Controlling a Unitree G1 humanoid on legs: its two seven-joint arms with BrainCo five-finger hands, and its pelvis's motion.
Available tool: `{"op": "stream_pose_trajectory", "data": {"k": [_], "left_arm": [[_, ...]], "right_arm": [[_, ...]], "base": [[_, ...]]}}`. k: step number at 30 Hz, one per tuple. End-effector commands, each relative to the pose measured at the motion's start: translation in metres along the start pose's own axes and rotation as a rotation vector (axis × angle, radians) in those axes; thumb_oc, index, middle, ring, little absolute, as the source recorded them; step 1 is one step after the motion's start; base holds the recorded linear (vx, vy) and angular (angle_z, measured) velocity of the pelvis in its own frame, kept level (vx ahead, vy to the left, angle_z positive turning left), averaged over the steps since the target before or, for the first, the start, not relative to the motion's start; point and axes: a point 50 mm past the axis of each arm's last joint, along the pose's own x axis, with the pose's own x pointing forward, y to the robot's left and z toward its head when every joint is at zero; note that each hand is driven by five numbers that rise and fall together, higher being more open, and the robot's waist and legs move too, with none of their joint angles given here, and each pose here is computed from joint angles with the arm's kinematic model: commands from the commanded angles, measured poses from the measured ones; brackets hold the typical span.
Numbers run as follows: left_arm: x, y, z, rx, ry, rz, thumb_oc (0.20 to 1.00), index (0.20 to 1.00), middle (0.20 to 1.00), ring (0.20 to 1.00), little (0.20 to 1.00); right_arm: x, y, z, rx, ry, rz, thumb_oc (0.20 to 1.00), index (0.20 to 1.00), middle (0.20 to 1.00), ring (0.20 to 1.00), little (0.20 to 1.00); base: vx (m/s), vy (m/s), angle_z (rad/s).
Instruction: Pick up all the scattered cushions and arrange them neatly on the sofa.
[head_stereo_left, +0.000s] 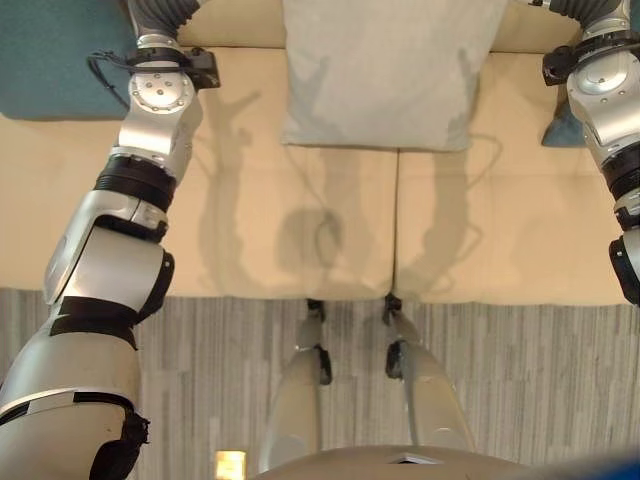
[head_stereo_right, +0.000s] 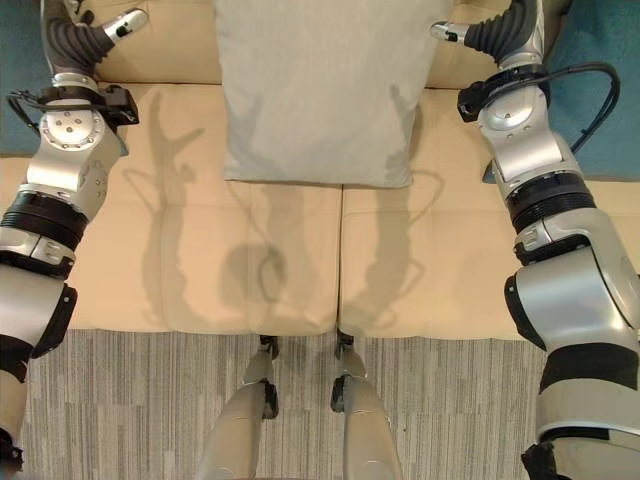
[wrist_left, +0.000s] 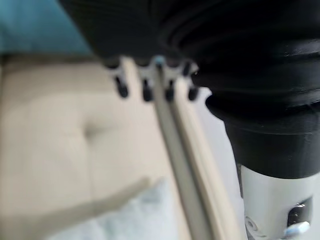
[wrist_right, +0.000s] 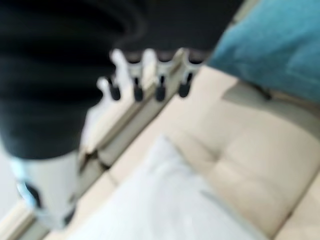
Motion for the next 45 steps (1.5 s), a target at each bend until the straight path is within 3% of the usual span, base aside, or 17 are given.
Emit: {"op": "stream_pose_trajectory", "data": {"k": [1, 5, 6, 7, 8, 10, 11, 12, 13, 16, 17, 18, 23, 26, 30, 36, 45], "left_arm": [[-0.033, 0.031, -0.01, 0.015, -0.05, 0.012, 1.0, 1.0, 1.0, 1.0, 1.0], [-0.083, 0.042, -0.037, 0.038, 0.057, -0.03, 1.0, 1.0, 1.0, 1.0, 1.0], [-0.114, 0.043, -0.062, 0.002, 0.173, -0.024, 1.0, 1.0, 1.0, 1.0, 1.0], [-0.115, 0.043, -0.062, 0.002, 0.174, -0.025, 1.0, 1.0, 1.0, 1.0, 1.0], [-0.147, 0.046, -0.083, 0.008, 0.292, -0.03, 1.0, 1.0, 1.0, 1.0, 1.0], [-0.164, 0.045, -0.093, -0.018, 0.351, -0.021, 1.0, 1.0, 1.0, 1.0, 1.0], [-0.2, 0.05, -0.111, -0.04, 0.482, 0.002, 1.0, 1.0, 1.0, 1.0, 1.0], [-0.201, 0.05, -0.111, -0.04, 0.484, 0.001, 1.0, 1.0, 1.0, 1.0, 1.0], [-0.239, 0.055, -0.129, -0.076, 0.635, 0.048, 1.0, 1.0, 1.0, 1.0, 1.0], [-0.292, 0.059, -0.151, -0.079, 0.855, 0.077, 1.0, 1.0, 1.0, 1.0, 1.0], [-0.32, 0.064, -0.158, -0.032, 0.965, 0.064, 1.0, 1.0, 1.0, 1.0, 1.0], [-0.32, 0.064, -0.158, -0.031, 0.964, 0.064, 1.0, 1.0, 1.0, 1.0, 1.0], [-0.406, 0.072, -0.175, 0.071, 1.331, 0.072, 1.0, 1.0, 1.0, 1.0, 1.0], [-0.458, 0.073, -0.176, 0.22, 1.579, -0.03, 1.0, 1.0, 1.0, 1.0, 1.0], [-0.486, 0.078, -0.171, 0.276, 1.723, -0.036, 1.0, 1.0, 1.0, 1.0, 1.0], [-0.493, 0.078, -0.171, 0.281, 1.77, -0.022, 1.0, 1.0, 1.0, 1.0, 1.0], [-0.467, 0.071, -0.184, 0.254, 1.727, -0.017, 1.0, 1.0, 1.0, 1.0, 1.0]], "right_arm": [[-0.032, -0.016, -0.025, -0.032, -0.023, 0.045, 1.0, 1.0, 1.0, 1.0, 1.0], [-0.092, -0.014, -0.075, -0.021, 0.124, 0.115, 1.0, 1.0, 1.0, 1.0, 1.0], [-0.129, -0.002, -0.1, 0.031, 0.232, 0.154, 1.0, 1.0, 1.0, 1.0, 1.0], [-0.13, -0.003, -0.1, 0.031, 0.234, 0.154, 1.0, 1.0, 1.0, 1.0, 1.0], [-0.17, 0.005, -0.123, 0.062, 0.357, 0.188, 1.0, 1.0, 1.0, 1.0, 1.0], [-0.187, 0.014, -0.132, 0.115, 0.418, 0.193, 1.0, 1.0, 1.0, 1.0, 1.0], [-0.226, 0.021, -0.148, 0.123, 0.54, 0.221, 1.0, 1.0, 1.0, 1.0, 1.0], [-0.227, 0.021, -0.148, 0.123, 0.542, 0.221, 1.0, 1.0, 1.0, 1.0, 1.0], [-0.259, 0.027, -0.16, 0.15, 0.649, 0.238, 1.0, 1.0, 1.0, 1.0, 1.0], [-0.304, 0.034, -0.174, 0.132, 0.8, 0.298, 1.0, 1.0, 1.0, 1.0, 1.0], [-0.331, 0.038, -0.182, 0.121, 0.901, 0.341, 1.0, 1.0, 1.0, 1.0, 1.0], [-0.331, 0.038, -0.182, 0.122, 0.901, 0.341, 1.0, 1.0, 1.0, 1.0, 1.0], [-0.399, 0.048, -0.195, 0.014, 1.131, 0.513, 1.0, 1.0, 1.0, 1.0, 1.0], [-0.449, 0.051, -0.199, -0.062, 1.317, 0.633, 1.0, 1.0, 1.0, 1.0, 1.0], [-0.489, 0.047, -0.197, -0.078, 1.496, 0.662, 1.0, 1.0, 1.0, 1.0, 1.0], [-0.527, 0.042, -0.185, -0.06, 1.666, 0.652, 1.0, 1.0, 1.0, 1.0, 1.0], [-0.523, 0.033, -0.191, -0.115, 1.692, 0.667, 1.0, 1.0, 1.0, 1.0, 1.0]], "base": [[0.0, 0.004, 0.14], [0.02, 0.005, 0.15], [0.04, 0.004, 0.03], [0.07, 0.003, -0.06], [0.05, 0.015, -0.06], [0.05, 0.022, -0.03], [0.01, 0.02, -0.04], [0.04, 0.039, -0.06], [0.0, 0.035, -0.03], [0.0, 0.045, 0.03], [-0.02, 0.037, 0.02], [-0.01, 0.025, 0.03], [-0.01, 0.01, 0.01], [-0.01, 0.005, -0.03], [-0.01, -0.021, -0.03], [-0.09, -0.06, 0.04], [-0.14, 0.112, 0.04]]}}
